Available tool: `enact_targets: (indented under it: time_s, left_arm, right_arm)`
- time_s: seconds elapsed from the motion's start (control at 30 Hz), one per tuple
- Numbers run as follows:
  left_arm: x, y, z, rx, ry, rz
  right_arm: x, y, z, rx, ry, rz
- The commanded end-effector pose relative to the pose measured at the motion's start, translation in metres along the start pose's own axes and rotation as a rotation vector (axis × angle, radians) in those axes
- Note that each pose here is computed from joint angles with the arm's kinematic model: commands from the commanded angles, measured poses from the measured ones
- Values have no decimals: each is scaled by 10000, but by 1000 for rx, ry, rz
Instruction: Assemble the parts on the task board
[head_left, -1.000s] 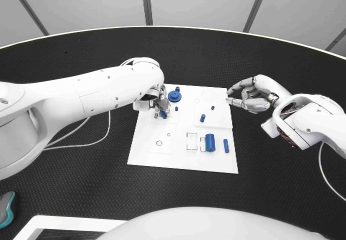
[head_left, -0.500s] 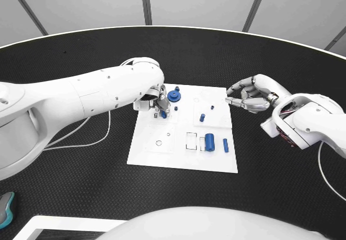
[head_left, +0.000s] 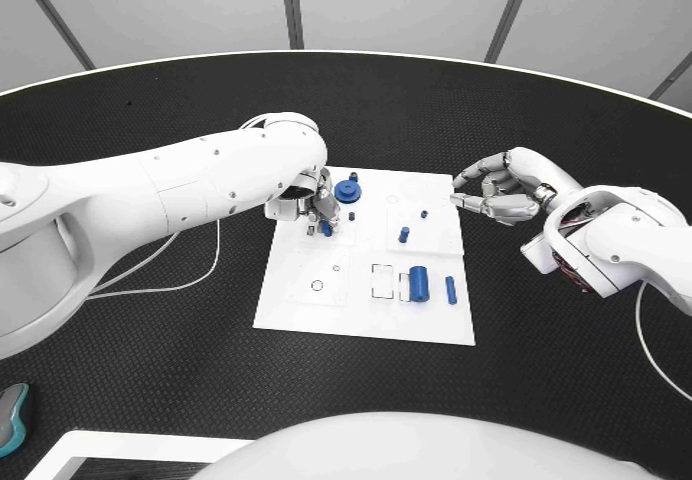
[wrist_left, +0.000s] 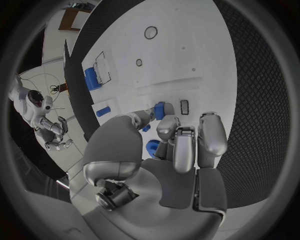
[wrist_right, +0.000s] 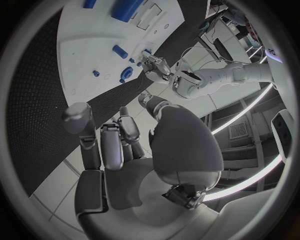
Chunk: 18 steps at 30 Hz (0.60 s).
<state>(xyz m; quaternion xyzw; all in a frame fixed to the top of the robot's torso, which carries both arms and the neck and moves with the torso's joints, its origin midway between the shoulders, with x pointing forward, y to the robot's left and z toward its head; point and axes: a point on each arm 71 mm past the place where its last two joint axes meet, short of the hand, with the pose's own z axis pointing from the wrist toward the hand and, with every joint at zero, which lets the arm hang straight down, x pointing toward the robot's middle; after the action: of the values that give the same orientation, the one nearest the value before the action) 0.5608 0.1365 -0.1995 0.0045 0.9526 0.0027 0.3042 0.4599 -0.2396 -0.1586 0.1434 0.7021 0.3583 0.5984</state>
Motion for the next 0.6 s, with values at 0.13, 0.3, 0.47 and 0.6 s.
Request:
enact_targets:
  time_s: [0.13,0.3,0.47,0.6]
  left_arm:
    - [-7,37,0,-58,-6,-6]
    - [-11,40,2,-59,-7,-6]
    - [-14,50,5,-62,-5,-6]
    - [-16,55,7,-64,-4,-6]
  right_arm:
    - [-2,-2,-2,1,0,0]
    - [-4,-4,-5,1,-1,0]
    - [-6,-5,-8,2,-2,0]
    - [-8,-7,-9,3,-2,0]
